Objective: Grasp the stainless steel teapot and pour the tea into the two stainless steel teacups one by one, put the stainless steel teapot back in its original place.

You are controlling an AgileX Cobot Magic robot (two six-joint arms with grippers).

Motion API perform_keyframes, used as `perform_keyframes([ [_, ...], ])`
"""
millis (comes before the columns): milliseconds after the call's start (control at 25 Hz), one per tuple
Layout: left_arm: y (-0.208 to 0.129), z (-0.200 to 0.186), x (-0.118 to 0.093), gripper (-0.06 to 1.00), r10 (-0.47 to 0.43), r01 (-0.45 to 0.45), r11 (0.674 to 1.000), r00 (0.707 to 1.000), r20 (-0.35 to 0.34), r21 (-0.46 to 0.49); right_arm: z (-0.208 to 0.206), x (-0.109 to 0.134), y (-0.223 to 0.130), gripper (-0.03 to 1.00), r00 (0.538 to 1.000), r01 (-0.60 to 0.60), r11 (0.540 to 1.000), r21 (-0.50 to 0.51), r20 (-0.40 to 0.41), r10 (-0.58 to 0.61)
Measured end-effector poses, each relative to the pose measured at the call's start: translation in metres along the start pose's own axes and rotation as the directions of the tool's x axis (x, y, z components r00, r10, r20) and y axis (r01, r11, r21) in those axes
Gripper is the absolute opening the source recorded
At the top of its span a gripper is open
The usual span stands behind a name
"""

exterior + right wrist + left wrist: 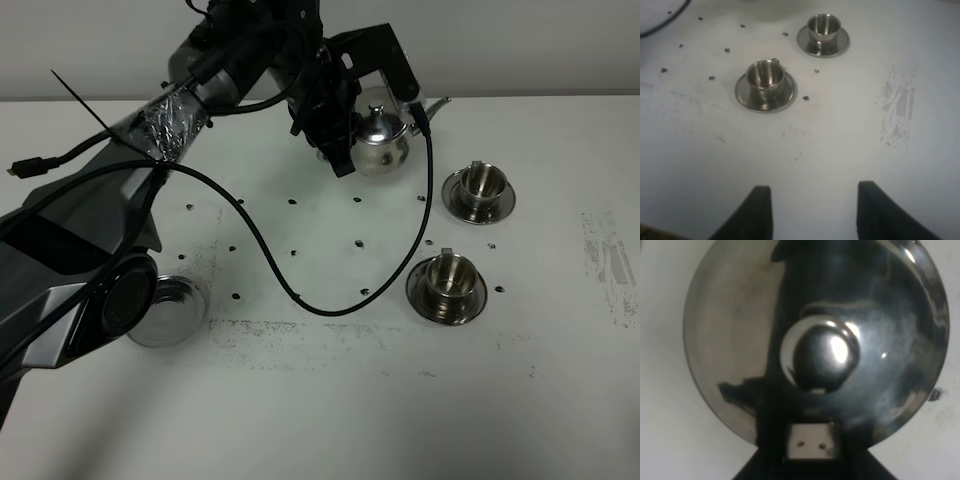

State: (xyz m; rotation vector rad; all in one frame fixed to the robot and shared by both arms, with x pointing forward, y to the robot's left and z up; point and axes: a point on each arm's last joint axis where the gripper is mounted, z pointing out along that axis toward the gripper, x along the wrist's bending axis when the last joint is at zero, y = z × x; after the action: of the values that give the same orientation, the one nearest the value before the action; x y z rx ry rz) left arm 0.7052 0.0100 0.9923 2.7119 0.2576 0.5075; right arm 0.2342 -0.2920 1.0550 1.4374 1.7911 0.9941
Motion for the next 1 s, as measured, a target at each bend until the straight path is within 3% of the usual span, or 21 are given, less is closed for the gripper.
perform_keyframes([
  [320, 0.006, 0.003, -0.007, 0.19, 0.202, -0.198, 0.977, 0.979, -0.043, 0.074, 0.000, 0.000, 0.000, 0.39, 1.000, 0.000, 1.000, 0.000, 0.000, 0.000],
  [480, 0.010, 0.004, -0.006, 0.19, 0.285, -0.281, 0.958, 0.956, -0.068, 0.063, 0.000, 0.000, 0.000, 0.39, 1.000, 0.000, 1.000, 0.000, 0.000, 0.000],
  [760, 0.017, 0.014, -0.006, 0.19, 0.360, -0.354, 0.933, 0.921, -0.151, 0.066, 0.000, 0.000, 0.000, 0.39, 1.000, 0.000, 1.000, 0.000, 0.000, 0.000],
  [1000, 0.016, 0.023, -0.006, 0.19, 0.440, -0.429, 0.898, 0.882, -0.167, 0.102, 0.000, 0.000, 0.000, 0.39, 1.000, 0.000, 1.000, 0.000, 0.000, 0.000],
])
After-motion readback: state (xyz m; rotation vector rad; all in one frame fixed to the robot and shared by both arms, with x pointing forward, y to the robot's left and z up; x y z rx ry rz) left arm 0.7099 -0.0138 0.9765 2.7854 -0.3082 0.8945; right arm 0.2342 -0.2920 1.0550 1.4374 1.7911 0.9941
